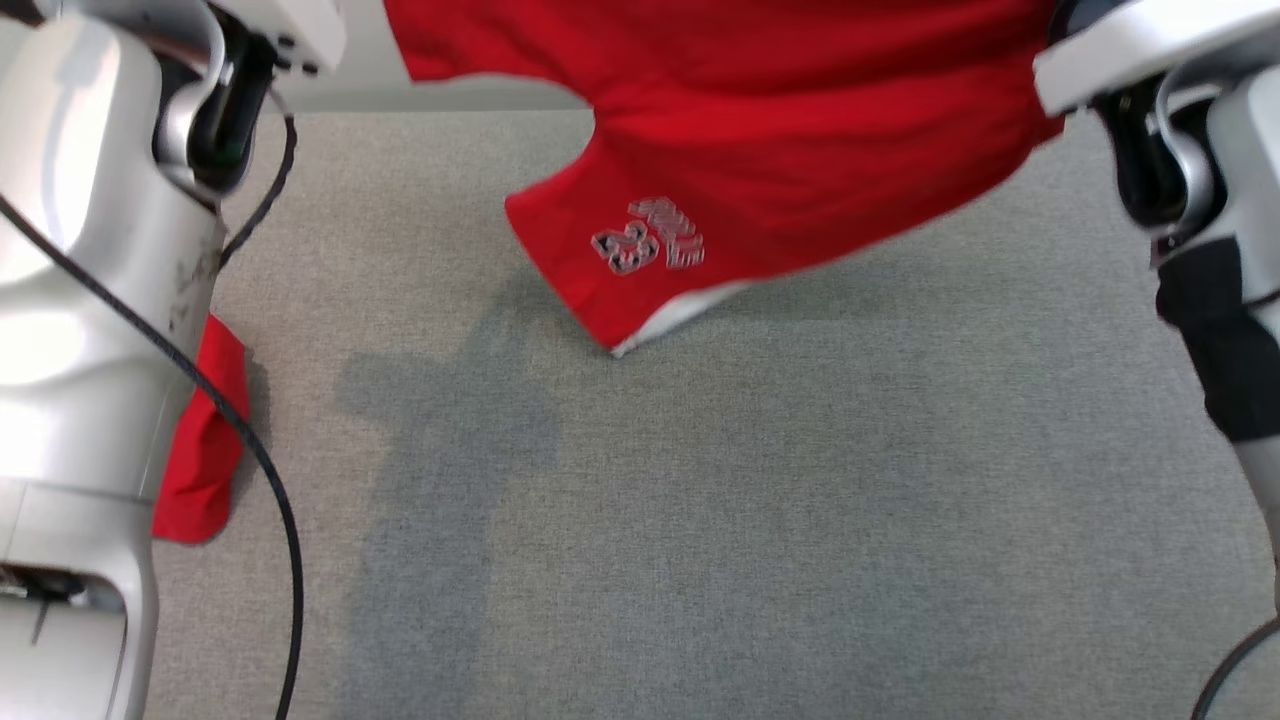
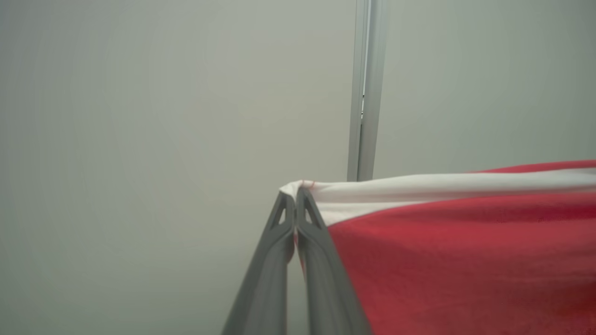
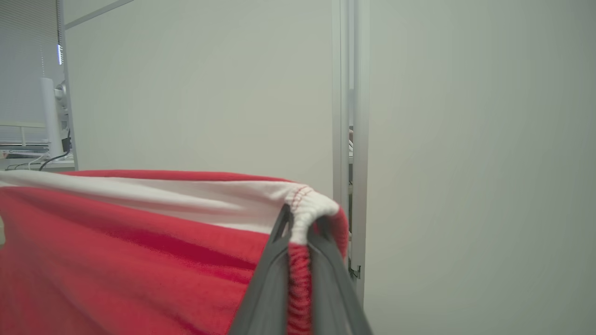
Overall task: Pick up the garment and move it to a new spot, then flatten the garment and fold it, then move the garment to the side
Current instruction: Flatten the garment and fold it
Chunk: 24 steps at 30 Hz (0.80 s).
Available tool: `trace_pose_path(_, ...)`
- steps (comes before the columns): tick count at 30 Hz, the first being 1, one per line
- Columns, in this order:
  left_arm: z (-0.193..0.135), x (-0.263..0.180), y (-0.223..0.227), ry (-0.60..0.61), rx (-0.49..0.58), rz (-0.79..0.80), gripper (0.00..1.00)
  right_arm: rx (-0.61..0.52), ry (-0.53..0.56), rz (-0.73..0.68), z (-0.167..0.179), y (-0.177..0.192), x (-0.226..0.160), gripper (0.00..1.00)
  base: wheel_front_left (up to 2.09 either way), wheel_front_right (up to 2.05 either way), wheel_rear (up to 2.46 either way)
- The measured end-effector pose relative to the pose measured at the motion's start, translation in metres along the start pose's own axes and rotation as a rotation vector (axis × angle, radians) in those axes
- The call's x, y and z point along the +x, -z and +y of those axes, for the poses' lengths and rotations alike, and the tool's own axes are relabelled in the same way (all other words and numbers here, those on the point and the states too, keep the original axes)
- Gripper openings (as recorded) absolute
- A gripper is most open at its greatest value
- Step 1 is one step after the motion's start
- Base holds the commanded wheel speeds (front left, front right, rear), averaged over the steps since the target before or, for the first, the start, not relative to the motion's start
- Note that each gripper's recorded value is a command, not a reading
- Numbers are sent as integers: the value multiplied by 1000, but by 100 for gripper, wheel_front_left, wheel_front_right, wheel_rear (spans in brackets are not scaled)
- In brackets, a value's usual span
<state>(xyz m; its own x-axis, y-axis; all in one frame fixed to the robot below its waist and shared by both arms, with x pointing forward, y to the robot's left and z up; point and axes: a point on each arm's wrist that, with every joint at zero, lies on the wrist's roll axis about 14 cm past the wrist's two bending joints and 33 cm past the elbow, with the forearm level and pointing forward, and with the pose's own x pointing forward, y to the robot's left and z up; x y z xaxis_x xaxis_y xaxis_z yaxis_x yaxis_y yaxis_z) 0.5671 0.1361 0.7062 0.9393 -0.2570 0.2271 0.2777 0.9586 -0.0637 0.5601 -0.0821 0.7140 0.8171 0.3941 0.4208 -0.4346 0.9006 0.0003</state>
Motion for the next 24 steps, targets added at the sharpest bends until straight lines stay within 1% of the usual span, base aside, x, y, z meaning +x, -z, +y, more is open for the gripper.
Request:
trace_pose_path(4, 4, 17, 1, -22, -11, 3, 0, 20, 49, 14, -13, 4, 21, 0, 0, 0, 0)
trace_pose_path(7, 11, 29, 0, -37, -1, -13, 0, 17, 59, 0, -17, 1, 37, 0, 0, 0, 0)
trace_pose_path(9, 16, 36, 3, -48, 1, -24, 0, 21, 59, 16, -15, 11, 44, 0, 0, 0, 0)
trace_pose_path(10, 17, 40, 10, -44, 6, -11, 0, 22, 64, 39, -17, 22, 45, 0, 0, 0, 0)
trace_pose_path(13, 21, 42, 51, -52, -11, 71, 0, 22, 71, 116, -20, 59, 42, 0, 0, 0, 0)
trace_pose_path(16, 25, 40, 96, -75, -65, 164, 0, 32, 70, 191, -20, 97, 36, 0, 0, 0, 0)
trace_pose_path(19, 29, 27, 146, -111, -140, 262, 0, 61, 70, 263, -18, 134, 21, 0, 0, 0, 0)
trace_pose_path(21, 28, 19, 169, -118, -164, 295, 0, 67, 54, 298, -15, 152, 9, 0, 0, 0, 0)
trace_pose_path(24, 20, 6, 195, -118, -205, 319, 0, 65, 15, 317, -8, 166, -6, 0, 0, 0, 0)
